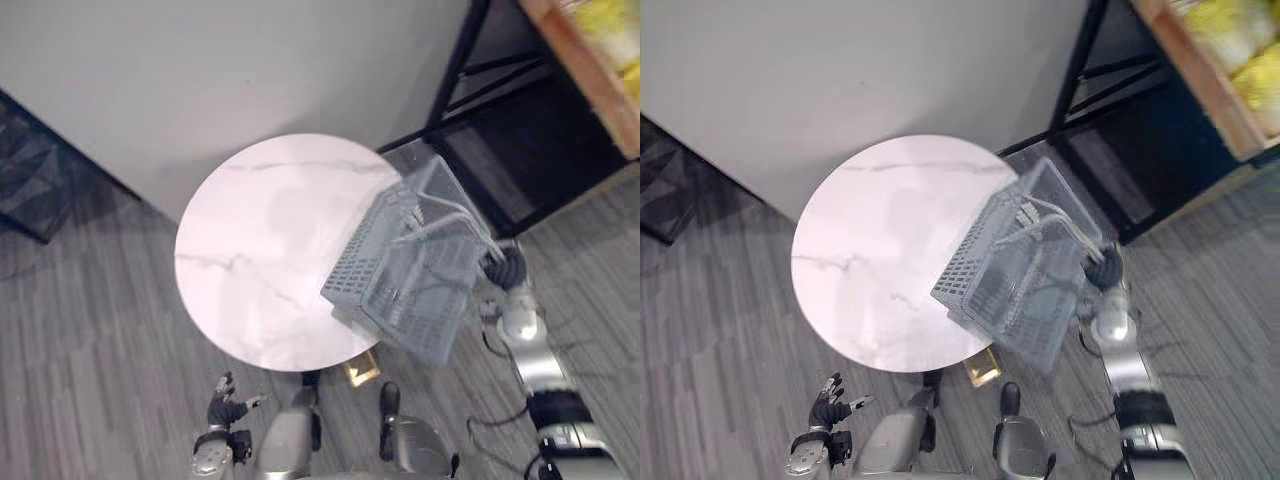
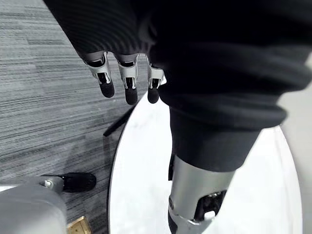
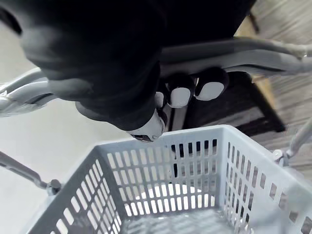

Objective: Pick vegetable in the basket

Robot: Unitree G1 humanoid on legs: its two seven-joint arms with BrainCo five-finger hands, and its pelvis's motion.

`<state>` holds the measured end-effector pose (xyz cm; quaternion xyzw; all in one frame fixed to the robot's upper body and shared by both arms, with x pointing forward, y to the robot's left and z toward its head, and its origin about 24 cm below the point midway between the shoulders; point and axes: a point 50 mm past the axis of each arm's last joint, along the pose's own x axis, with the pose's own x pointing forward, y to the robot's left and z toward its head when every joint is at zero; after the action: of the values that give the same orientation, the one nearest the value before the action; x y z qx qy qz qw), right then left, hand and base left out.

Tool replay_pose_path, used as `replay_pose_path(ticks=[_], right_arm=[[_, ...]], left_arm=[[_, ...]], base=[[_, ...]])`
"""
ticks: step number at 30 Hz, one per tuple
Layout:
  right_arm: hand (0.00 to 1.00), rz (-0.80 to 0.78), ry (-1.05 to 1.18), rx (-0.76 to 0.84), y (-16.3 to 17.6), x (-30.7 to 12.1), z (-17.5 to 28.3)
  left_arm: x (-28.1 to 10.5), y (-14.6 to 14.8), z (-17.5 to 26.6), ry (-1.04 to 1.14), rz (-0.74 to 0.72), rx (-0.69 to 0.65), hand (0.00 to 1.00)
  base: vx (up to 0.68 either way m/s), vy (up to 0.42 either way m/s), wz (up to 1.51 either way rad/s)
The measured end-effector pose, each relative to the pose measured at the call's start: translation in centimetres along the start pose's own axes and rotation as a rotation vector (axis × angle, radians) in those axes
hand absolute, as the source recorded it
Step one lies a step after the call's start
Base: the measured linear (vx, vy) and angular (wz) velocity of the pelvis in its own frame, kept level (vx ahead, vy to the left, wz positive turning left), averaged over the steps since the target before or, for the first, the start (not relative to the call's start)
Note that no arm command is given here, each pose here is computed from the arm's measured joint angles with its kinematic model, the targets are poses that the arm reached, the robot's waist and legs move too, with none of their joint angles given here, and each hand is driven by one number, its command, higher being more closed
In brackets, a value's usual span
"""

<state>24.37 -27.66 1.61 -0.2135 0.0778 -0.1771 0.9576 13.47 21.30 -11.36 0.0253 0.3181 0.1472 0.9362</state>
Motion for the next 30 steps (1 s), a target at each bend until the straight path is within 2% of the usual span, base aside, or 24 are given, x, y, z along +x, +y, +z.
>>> replay_pose_path(ticks=[6, 12, 19, 24, 30], right_arm=[[1.00, 0.105, 0.211, 0.144, 2.0, -4.9, -5.0], [1.00, 0.095, 0.275, 0.258, 3.9, -6.4, -5.8], [1.00, -0.022, 0.268, 0.405, 4.2, -6.7, -4.9], [1.00, -0.082, 0.312, 0.489, 4.4, -7.8, -5.6], [1.00, -0.201, 0.326, 0.503, 2.6, -7.5, -6.0]], left_arm=[[-0.3, 0.2, 1.7, -0.085, -0.010, -0.025, 0.00], [-1.0, 1.0, 1.7, -0.098, 0.016, -0.038, 0.00], [-0.6, 0.2, 5.4, -0.245, 0.010, -0.089, 0.00], [-0.9, 0.1, 4.7, -0.219, 0.026, -0.115, 0.00], [-2.5, -2.5, 2.3, -0.133, -0.010, -0.156, 0.00]], base=[[0.01, 0.016, -0.23], [0.01, 0.005, -0.25], [-0.08, -0.009, -0.25], [-0.16, -0.145, 0.08], [-0.27, -0.221, 0.11]])
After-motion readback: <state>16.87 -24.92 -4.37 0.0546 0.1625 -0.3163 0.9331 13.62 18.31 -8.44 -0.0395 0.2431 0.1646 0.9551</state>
